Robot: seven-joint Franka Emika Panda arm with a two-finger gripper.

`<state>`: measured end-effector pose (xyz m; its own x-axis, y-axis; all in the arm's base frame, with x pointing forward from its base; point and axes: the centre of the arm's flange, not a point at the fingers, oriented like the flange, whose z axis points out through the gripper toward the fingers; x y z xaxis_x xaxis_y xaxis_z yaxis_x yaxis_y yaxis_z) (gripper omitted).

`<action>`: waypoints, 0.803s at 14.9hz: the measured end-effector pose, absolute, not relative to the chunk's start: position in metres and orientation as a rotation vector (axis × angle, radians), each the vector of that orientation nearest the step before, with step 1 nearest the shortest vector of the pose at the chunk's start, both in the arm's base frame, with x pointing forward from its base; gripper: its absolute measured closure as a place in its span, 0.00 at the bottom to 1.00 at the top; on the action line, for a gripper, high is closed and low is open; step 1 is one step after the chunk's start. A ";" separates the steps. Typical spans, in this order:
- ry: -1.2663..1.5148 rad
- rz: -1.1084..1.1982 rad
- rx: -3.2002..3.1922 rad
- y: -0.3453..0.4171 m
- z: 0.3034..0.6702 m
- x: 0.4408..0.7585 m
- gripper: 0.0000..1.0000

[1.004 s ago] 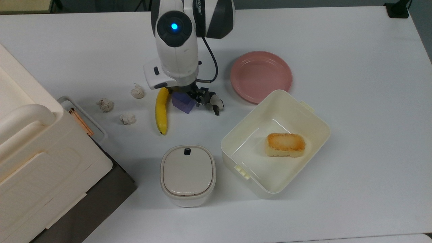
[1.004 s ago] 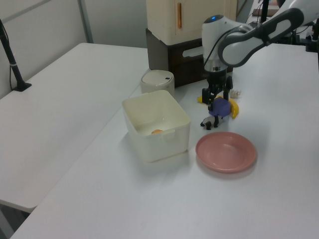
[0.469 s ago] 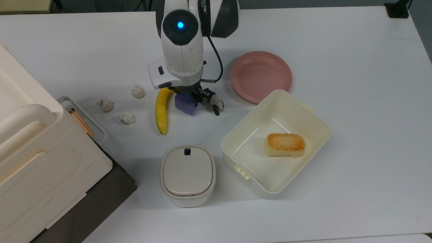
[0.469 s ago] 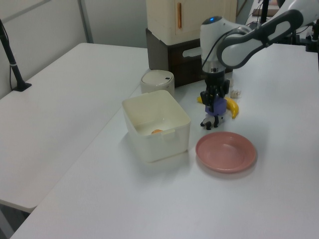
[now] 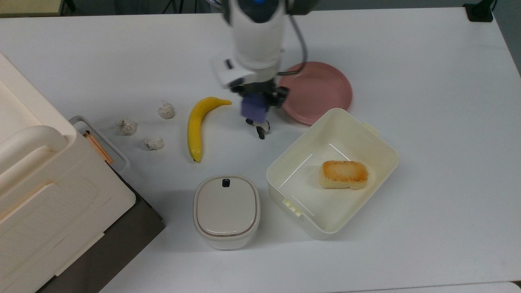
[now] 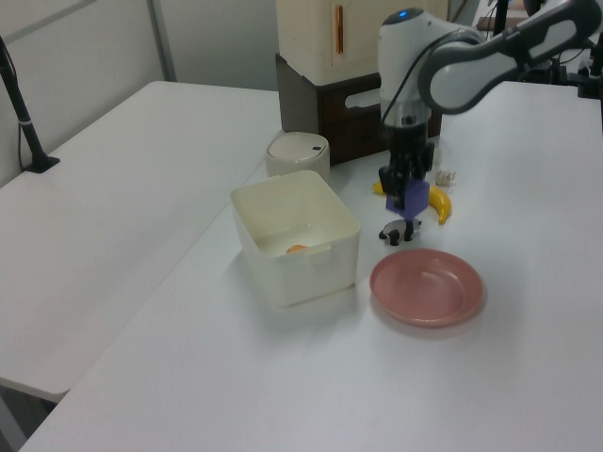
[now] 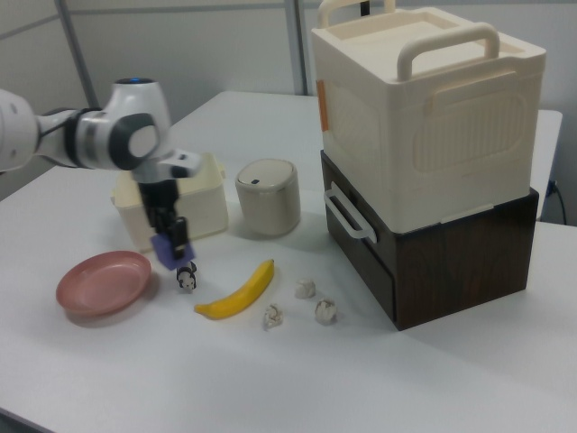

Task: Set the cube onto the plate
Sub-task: 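Lift the purple cube and carry it over the pink plate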

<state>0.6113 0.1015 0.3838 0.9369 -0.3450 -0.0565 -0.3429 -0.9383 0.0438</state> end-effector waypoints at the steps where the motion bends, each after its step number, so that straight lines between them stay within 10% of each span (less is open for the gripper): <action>1: -0.526 -0.104 3.058 0.124 0.381 0.607 0.43; 8: -0.445 -0.117 3.050 0.242 0.371 0.569 0.42; 12: -0.442 -0.160 3.026 0.258 0.348 0.563 0.04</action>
<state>0.5629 0.2577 0.3482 0.9529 -0.2891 -0.0918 -0.2808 -0.9552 0.0931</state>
